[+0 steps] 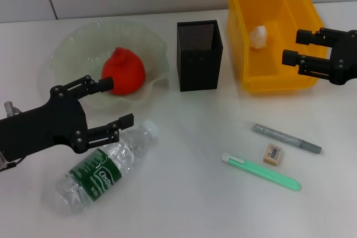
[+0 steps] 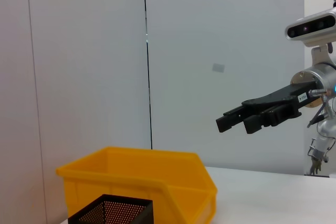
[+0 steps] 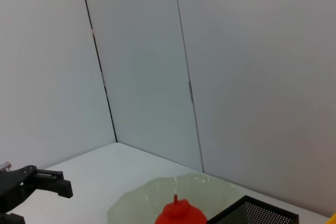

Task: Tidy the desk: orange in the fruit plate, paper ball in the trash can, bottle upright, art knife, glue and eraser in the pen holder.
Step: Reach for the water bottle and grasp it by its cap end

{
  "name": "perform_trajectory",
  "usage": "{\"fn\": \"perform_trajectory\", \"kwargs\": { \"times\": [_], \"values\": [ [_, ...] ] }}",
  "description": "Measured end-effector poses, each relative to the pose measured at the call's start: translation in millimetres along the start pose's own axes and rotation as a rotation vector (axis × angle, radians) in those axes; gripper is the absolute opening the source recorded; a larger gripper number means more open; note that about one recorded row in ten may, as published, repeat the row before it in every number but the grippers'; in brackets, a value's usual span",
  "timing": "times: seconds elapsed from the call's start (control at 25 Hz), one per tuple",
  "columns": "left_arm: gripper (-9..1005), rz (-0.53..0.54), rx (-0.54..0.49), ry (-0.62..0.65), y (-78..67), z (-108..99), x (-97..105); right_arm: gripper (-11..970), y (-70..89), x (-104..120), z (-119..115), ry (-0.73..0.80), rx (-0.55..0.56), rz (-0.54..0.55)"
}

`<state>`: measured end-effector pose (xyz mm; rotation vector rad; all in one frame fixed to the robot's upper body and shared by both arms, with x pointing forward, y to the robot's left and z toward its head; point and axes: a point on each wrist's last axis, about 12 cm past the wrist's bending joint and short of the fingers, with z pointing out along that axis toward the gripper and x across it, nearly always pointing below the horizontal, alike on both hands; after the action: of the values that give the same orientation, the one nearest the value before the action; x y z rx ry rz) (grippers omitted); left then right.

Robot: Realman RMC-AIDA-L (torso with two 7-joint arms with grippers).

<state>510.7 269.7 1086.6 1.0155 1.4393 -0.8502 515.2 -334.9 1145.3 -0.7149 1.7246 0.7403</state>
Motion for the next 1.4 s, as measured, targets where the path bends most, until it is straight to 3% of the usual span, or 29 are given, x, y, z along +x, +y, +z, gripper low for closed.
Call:
{"fn": "perform_trajectory", "kwargs": {
  "times": [0.24,0.52,0.88,1.24,1.4],
  "values": [
    [802,0.000,0.000,0.000,-0.5,0,0,651,2.6,2,4,0.022,-0.024,-0.028],
    [802,0.009,0.009,0.000,2.5,3,-4,650,5.0,19,8,0.152,-0.046,-0.061],
    [801,-0.013,0.032,0.070,8.9,20,-11,650,6.7,31,11,0.160,-0.056,-0.034],
    [801,-0.024,-0.019,0.232,18.4,37,-39,650,6.2,40,13,0.153,-0.056,-0.035],
    [801,-0.031,-0.024,0.287,18.5,43,-62,650,6.0,44,13,0.151,-0.048,-0.036]
  ]
}}
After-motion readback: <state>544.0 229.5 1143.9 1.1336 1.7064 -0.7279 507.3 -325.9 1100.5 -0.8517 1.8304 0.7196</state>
